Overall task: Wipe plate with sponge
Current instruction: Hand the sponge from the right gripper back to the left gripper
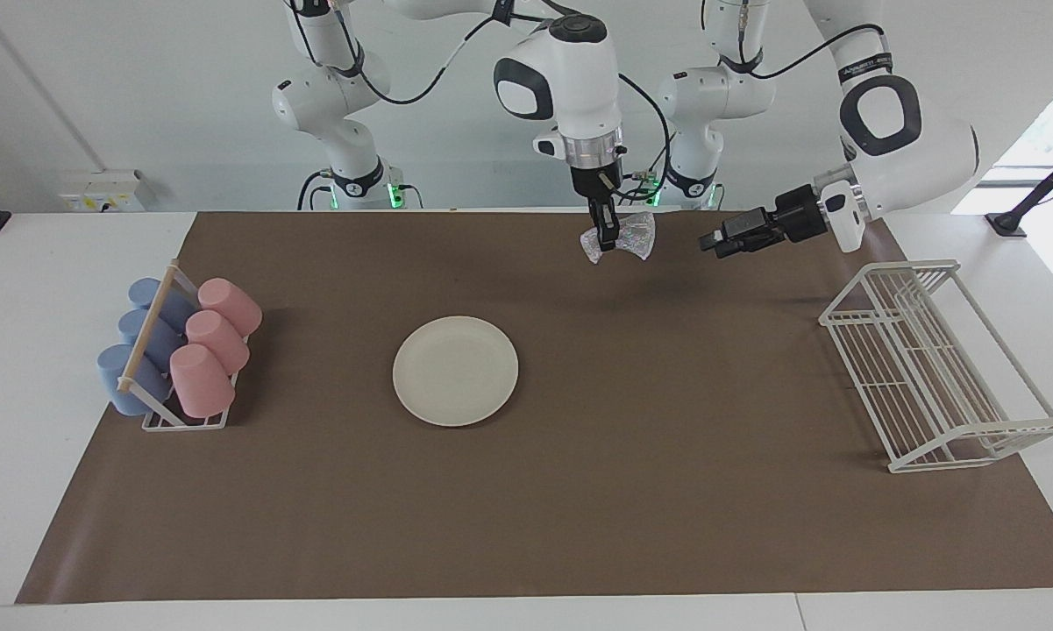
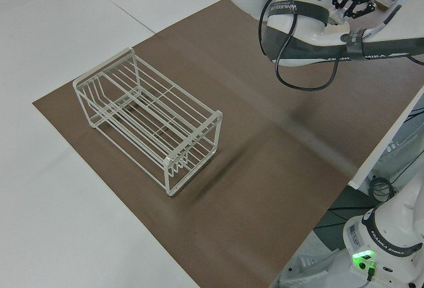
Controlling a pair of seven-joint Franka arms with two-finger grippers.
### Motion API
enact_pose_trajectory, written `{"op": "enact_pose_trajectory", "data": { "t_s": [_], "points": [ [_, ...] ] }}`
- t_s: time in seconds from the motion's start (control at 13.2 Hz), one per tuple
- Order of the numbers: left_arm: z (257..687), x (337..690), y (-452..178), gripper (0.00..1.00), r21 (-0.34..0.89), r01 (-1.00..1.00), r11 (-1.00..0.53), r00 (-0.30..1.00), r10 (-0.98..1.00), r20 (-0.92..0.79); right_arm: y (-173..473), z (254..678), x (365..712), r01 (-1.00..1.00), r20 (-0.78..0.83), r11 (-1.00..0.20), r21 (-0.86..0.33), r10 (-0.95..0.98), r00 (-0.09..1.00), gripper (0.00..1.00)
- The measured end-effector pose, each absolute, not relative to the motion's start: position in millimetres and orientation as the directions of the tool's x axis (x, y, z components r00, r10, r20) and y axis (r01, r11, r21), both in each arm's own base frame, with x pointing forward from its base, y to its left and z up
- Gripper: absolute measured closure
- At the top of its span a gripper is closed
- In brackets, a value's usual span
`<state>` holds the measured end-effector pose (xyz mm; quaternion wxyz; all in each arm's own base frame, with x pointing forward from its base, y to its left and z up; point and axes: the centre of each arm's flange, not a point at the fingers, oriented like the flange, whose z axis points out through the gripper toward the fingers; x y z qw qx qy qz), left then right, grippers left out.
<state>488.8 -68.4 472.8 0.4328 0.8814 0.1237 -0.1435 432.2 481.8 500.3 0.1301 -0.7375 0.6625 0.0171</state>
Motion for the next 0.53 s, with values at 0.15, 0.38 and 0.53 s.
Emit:
{"op": "enact_pose_trajectory", "data": {
  "t_s": [0.15,0.38,0.53],
  "points": [
    [467.5,483.0,-94.2,0.07,0.762,0.307,-0.57,0.935,0.032,-0.353,481.8,500.3,432.3,-0.982,-0.198,-0.088,-0.169,-0.973,0.122,0.89],
    [461.9,475.1,-109.2,0.07,0.809,0.262,-0.526,0.941,-0.046,-0.335,481.8,500.0,432.4,-0.982,-0.197,-0.088,-0.169,-0.973,0.121,0.89],
    [460.1,471.3,-118.7,0.07,0.823,0.251,-0.51,0.94,-0.076,-0.334,481.9,499.7,432.4,-0.982,-0.197,-0.088,-0.168,-0.973,0.121,0.89]
  ]
}}
